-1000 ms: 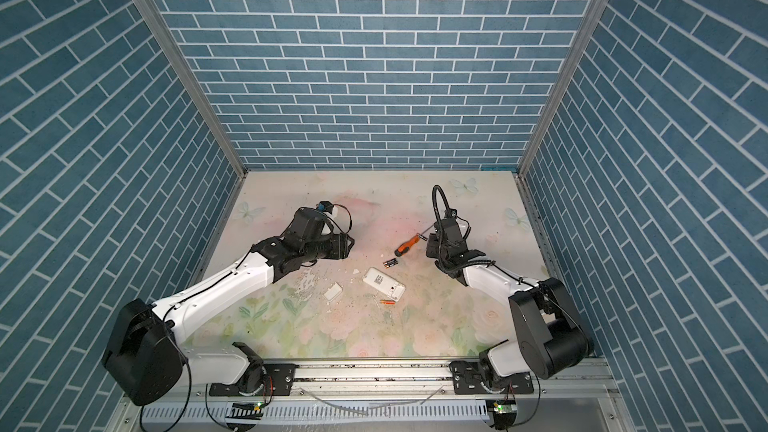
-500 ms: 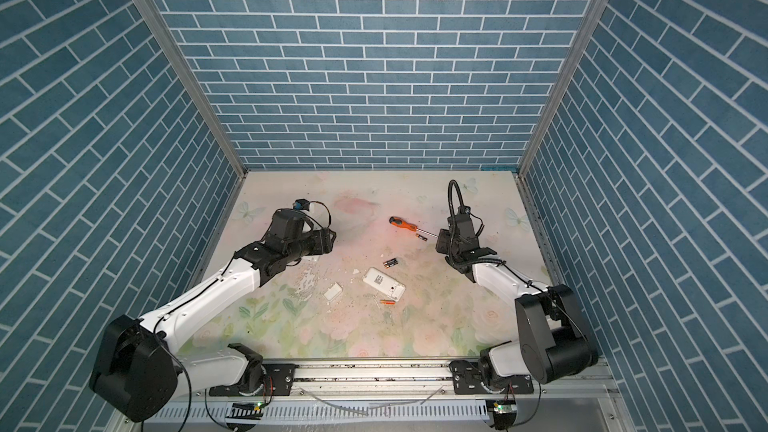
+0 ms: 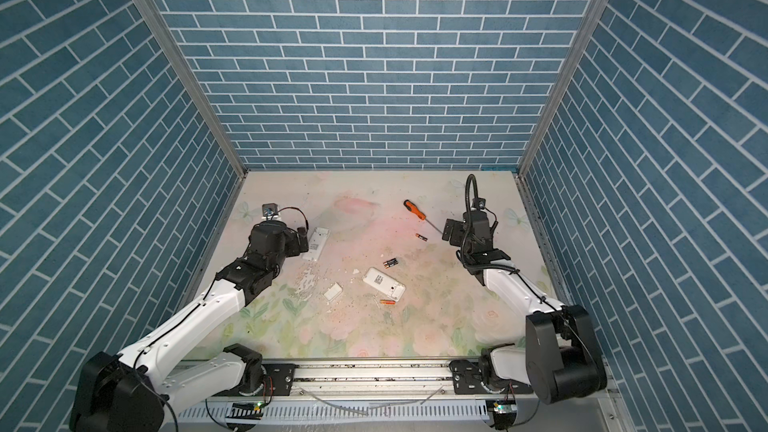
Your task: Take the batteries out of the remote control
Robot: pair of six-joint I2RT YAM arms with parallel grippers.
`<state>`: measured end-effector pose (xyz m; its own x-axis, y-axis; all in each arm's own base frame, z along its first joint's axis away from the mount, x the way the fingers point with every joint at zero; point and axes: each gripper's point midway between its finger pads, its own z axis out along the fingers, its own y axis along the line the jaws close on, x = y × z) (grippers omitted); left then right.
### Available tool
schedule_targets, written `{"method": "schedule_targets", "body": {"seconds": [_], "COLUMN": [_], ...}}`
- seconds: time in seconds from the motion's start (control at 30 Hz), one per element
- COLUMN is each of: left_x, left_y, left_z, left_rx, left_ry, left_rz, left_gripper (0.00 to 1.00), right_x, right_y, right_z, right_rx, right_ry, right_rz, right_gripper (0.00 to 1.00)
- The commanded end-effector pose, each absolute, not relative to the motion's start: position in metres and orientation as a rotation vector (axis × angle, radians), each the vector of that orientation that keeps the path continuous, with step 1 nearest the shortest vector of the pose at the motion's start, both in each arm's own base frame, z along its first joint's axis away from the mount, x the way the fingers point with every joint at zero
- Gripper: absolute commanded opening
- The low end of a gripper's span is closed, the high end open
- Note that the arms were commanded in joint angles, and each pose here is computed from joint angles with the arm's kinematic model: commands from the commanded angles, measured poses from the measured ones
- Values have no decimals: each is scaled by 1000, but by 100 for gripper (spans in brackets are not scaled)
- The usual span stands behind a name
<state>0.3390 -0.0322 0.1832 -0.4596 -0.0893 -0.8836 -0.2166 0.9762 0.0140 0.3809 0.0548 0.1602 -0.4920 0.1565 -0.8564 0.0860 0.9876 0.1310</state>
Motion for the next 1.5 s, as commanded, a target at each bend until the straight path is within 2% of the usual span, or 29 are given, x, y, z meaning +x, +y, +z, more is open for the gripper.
{"method": "schedule_targets", "body": {"seconds": [0.0, 0.2, 0.43, 0.53, 0.77, 0.93, 1.13, 1.47], "left_x": [345, 360, 373, 372, 374, 384, 397, 396], "left_y": [10, 12, 12, 23, 23, 26, 0, -3], "left_z": [188, 168, 135, 129, 99, 98, 93, 93], "left_rx": [-292, -150, -66, -94, -82, -89, 74, 88], "left_ry": [1967, 1906, 1921, 1878, 1842, 1866, 1931, 1928], "left_rz": [299, 317, 274, 309, 179, 187, 88, 69], "left_gripper": [100, 100, 100, 99, 100, 100, 99, 100], "right_x": [376, 362, 358, 362, 383, 388, 394, 393], "right_y": [26, -6, -16, -17, -17, -24, -30, -30], "right_z": [175, 165, 139, 132, 115, 90, 89, 88], "right_rx": [148, 184, 157, 135, 57, 90, 114, 115], "right_ry": [2028, 1995, 1975, 1943, 1915, 1924, 1931, 1941], "right_rz": [-72, -158, -215, -209, -175, -138, -123, -127], "right_gripper": [99, 99, 99, 99, 99, 99, 99, 99]}}
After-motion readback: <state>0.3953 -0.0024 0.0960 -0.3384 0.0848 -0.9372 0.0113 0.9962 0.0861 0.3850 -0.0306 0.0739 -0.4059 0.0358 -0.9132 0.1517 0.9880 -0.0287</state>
